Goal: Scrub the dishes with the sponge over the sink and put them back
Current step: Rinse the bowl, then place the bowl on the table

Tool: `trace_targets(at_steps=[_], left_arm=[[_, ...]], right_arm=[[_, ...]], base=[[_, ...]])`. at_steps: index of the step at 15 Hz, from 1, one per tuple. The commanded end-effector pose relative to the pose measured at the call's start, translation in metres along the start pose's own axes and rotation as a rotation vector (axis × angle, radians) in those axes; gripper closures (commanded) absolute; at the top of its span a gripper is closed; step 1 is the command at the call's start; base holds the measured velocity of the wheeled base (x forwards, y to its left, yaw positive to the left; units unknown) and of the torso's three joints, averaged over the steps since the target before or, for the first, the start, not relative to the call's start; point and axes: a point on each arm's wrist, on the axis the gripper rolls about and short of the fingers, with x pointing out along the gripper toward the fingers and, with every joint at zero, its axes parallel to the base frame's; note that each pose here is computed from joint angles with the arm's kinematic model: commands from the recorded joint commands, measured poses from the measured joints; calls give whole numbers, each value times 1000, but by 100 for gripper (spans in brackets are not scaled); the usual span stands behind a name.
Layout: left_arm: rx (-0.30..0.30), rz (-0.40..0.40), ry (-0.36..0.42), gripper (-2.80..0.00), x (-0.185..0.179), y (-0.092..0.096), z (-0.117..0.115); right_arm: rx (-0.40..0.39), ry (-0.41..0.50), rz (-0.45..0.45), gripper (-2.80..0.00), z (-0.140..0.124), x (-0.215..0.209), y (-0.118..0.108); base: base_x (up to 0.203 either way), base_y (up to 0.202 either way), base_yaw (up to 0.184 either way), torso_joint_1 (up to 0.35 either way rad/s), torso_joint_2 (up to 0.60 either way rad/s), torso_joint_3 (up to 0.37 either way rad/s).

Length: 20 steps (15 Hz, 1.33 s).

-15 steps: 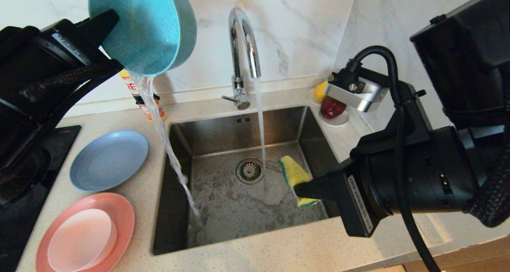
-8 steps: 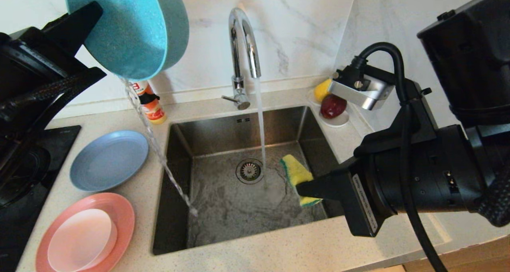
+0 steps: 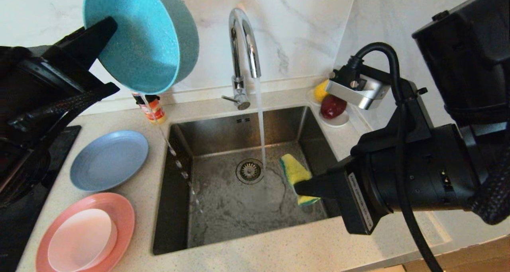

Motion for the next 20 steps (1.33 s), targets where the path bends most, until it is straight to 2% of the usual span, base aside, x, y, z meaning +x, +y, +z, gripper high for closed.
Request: trace_targets(at_steps=[1, 4, 8, 11, 13, 16, 20], left_arm=[[3, 11, 119, 0, 4, 1, -11], [20, 76, 411, 0, 5, 12, -20], [5, 253, 749, 0, 1, 29, -19], [-103, 468, 900, 0, 13, 60, -14], [-164, 616, 925, 0, 21, 92, -19], [-295, 890, 892, 0, 27, 143, -27], [-371, 1109, 791, 0, 12, 192, -21]], right_arm=[[2, -15, 4, 0, 1, -6, 0], [-3, -24, 5, 0, 0, -13, -1], [3, -30, 2, 0, 0, -15, -2], [10, -22, -2, 0, -2, -15, -4], [5, -11, -11, 0, -5, -14, -6], [12, 0, -43, 0, -7, -10, -14], [15, 11, -49, 0, -8, -6, -15]], base=[[0, 0, 0, 0, 0, 0], [0, 0, 0, 0, 0, 0], [0, 0, 0, 0, 0, 0], [0, 0, 0, 0, 0, 0], [0, 0, 0, 0, 0, 0], [0, 0, 0, 0, 0, 0], [0, 0, 0, 0, 0, 0]])
